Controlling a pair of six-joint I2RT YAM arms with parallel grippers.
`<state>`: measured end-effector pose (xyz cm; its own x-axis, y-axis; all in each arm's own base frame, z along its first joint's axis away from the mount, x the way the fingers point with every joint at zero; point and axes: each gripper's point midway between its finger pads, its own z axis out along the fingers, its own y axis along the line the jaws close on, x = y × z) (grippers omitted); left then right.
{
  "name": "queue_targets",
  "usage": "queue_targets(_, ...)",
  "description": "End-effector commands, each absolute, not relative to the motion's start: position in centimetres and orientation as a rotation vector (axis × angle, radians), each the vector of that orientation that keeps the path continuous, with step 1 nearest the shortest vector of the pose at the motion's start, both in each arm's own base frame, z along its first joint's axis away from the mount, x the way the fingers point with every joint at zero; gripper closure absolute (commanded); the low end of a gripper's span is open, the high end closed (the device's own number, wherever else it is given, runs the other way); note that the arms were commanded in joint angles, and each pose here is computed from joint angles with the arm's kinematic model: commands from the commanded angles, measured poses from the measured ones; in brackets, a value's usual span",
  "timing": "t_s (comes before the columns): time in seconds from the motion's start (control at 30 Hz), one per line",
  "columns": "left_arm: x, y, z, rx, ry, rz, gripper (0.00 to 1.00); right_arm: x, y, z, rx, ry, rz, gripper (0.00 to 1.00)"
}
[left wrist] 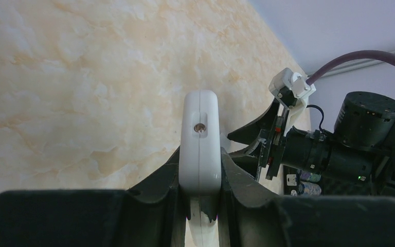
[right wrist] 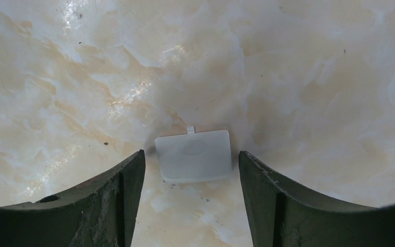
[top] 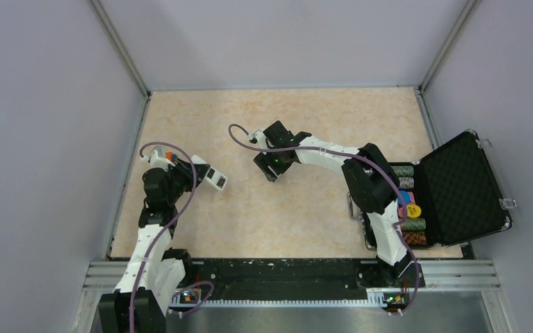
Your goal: Load the batteries into the remote control
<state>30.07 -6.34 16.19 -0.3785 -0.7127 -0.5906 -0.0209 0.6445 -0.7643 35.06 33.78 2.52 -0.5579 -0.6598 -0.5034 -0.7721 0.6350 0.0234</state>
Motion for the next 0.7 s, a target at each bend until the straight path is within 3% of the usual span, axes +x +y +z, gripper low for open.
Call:
queue_targets(0.0,30.7,-6.1,19.1,-0.523,1.745,-0.812,1.00,33.5,32.0,0.7,-1.168,2.518,0.331,0.32)
queue_targets(0.37,30.7,-5.9,18.9,-0.521,1.751,-0.799,1.00,33.0,30.3,0.8,-1.298,2.471,0.247,0.38)
queue_targets(0.57,30.8,-5.9,19.0,-0.514,1.752,-0.796,1.00,32.4,29.9,0.3,-1.356,2.465,0.249,0.36)
queue_targets(0.67,30.8,-5.9,18.8,-0.513,1.757,-0.793,1.00,32.4,29.9,-0.2,-1.368,2.468,0.240,0.40)
